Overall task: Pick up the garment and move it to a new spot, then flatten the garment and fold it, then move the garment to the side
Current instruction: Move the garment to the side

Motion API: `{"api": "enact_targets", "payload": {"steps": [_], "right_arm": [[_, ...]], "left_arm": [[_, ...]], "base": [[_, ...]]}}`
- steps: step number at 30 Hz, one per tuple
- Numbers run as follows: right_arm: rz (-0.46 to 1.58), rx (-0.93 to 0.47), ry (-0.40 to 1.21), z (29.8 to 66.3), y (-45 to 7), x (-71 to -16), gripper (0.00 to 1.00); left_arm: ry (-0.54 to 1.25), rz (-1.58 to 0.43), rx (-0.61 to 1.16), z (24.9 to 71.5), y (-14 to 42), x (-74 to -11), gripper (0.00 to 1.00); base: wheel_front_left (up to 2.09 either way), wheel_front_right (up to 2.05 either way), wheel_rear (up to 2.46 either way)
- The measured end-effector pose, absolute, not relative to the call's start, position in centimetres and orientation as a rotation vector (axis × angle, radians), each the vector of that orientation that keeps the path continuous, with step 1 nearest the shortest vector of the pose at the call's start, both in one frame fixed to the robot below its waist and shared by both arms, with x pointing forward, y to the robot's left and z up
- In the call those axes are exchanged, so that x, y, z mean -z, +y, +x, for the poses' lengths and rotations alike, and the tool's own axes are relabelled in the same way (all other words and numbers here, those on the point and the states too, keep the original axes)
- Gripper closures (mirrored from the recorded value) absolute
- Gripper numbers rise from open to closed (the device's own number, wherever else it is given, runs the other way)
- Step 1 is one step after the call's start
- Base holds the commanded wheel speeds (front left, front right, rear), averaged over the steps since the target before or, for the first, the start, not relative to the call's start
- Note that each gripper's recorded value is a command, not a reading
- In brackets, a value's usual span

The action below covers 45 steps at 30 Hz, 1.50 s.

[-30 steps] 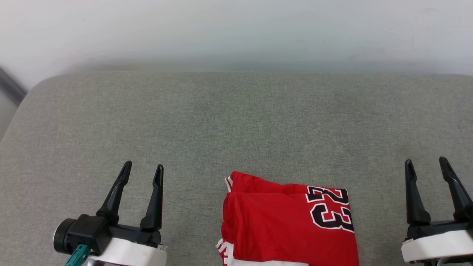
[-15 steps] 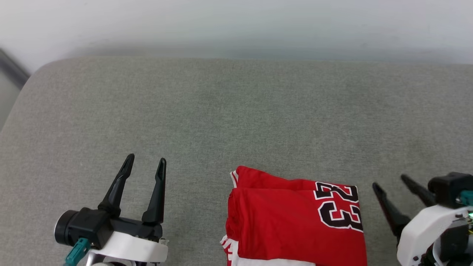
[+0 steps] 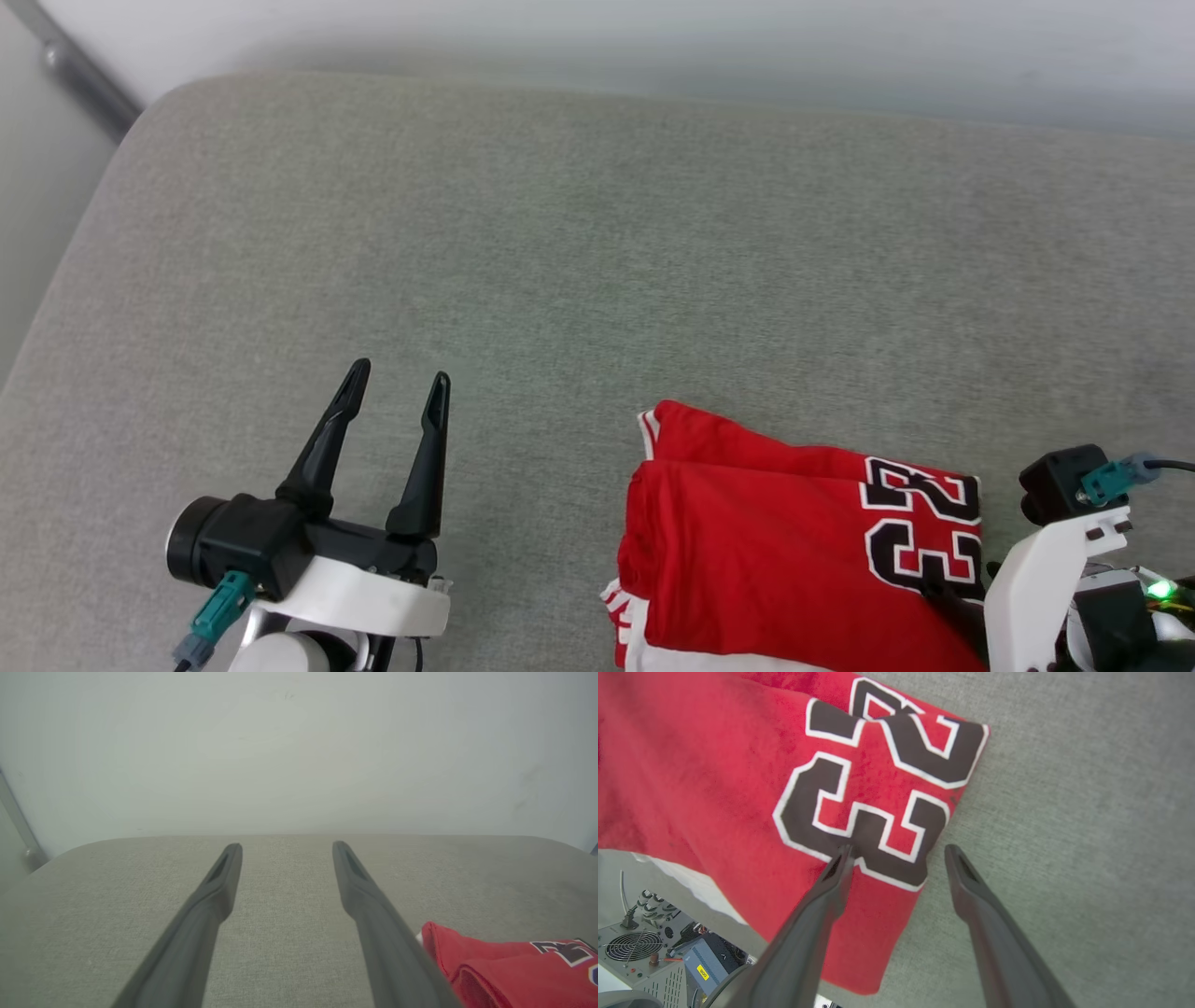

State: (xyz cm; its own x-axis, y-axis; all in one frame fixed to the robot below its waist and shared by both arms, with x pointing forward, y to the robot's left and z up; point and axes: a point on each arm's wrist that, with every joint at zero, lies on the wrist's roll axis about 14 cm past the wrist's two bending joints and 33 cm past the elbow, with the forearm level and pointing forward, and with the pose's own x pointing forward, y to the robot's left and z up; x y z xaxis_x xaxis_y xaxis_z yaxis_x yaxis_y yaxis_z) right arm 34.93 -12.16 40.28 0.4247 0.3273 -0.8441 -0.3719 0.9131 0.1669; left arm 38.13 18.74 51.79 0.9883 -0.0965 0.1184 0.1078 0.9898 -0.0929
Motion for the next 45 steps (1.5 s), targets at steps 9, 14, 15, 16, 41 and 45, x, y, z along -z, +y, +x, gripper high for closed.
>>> {"api": "enact_targets", "payload": {"steps": [9,14,15,16,41,45], "right_arm": [[0.001,-0.476,1.149,34.9,-9.3,-37.2,0.0],[0.012,-0.504,1.131,35.5,-8.2,-36.4,0.6],[-0.002,-0.51,1.124,35.6,-8.2,-36.3,0.92],[-0.01,-0.512,1.116,35.7,-8.3,-36.3,1.0],[-0.752,-0.305,0.842,39.4,-26.1,-45.4,1.0],[-0.782,-0.198,0.875,39.2,-31.3,-45.6,1.0]], "left_arm": [[-0.109,-0.086,0.061,38.3,20.0,-51.7,0.0],[-0.106,-0.078,0.056,38.2,20.1,-51.6,0.0],[-0.104,-0.077,0.055,38.2,20.1,-51.6,0.0],[-0.103,-0.077,0.055,38.1,20.1,-51.6,0.0],[-0.079,-0.137,0.499,41.8,5.6,-49.9,0.0],[-0.067,-0.118,0.594,43.2,3.3,-48.6,0.0]], "base": [[0.0,0.0,0.0],[0.0,0.0,0.0],[0.0,0.0,0.0],[0.0,0.0,0.0],[0.0,0.0,0.0],[0.0,0.0,0.0]]}}
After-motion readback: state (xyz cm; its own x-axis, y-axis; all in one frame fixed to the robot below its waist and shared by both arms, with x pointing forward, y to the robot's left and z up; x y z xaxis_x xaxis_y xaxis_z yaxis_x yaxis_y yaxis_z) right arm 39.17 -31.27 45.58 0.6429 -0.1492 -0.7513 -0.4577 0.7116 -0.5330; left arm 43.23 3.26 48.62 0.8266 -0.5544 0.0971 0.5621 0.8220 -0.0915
